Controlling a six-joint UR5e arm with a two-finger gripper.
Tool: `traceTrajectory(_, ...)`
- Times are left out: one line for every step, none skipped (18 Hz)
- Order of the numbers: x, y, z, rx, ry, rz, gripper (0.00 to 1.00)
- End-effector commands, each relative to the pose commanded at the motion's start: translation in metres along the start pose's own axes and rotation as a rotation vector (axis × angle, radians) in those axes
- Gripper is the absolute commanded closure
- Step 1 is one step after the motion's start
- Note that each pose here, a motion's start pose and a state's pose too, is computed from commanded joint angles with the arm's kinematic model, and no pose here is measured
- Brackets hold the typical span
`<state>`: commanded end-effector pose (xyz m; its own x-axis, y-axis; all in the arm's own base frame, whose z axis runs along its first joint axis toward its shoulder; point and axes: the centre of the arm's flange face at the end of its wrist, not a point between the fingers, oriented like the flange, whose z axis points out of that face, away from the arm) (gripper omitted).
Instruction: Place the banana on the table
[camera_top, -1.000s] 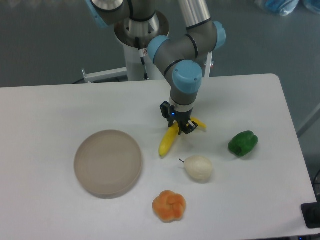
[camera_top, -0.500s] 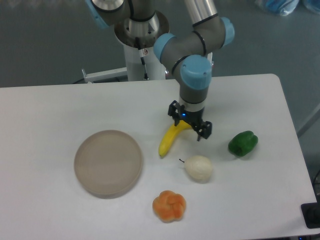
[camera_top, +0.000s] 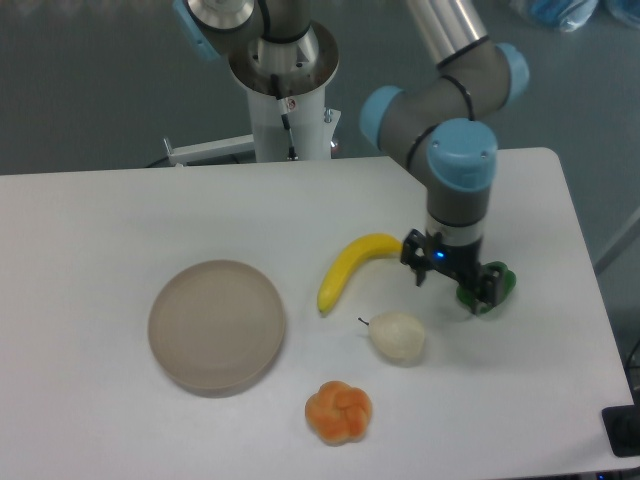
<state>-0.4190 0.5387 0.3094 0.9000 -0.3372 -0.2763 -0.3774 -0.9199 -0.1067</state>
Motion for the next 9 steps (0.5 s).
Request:
traceTrajectory(-0.004,-0.001,-0.002,0.003,-0.007,0.003,0.0)
traceTrajectory(-0.006,-0.002,-0.003,0.004,-0.012,0.005,0.0)
traceTrajectory(-0.009,-0.003,-0.006,0.007,-0.019,0.008,0.0)
traceTrajectory(-0.014,-0.005,-0.006,0.008,-0.027,0.009,0.0)
traceTrajectory(-0.018,-0.005,-0.007,0.009,-0.033,0.011,0.0)
traceTrajectory(-0.022,-0.005,-0.009,0.011,-0.039,0.017,0.0)
traceTrajectory(-0.028,0.001,-0.01,0.008,-0.044,0.023,0.0)
traceTrajectory(-0.035,0.013,-0.013,0.003,-0.048,0.027,0.0)
traceTrajectory(-0.04,0.023,-0.017,0.001,-0.055,0.041,0.0)
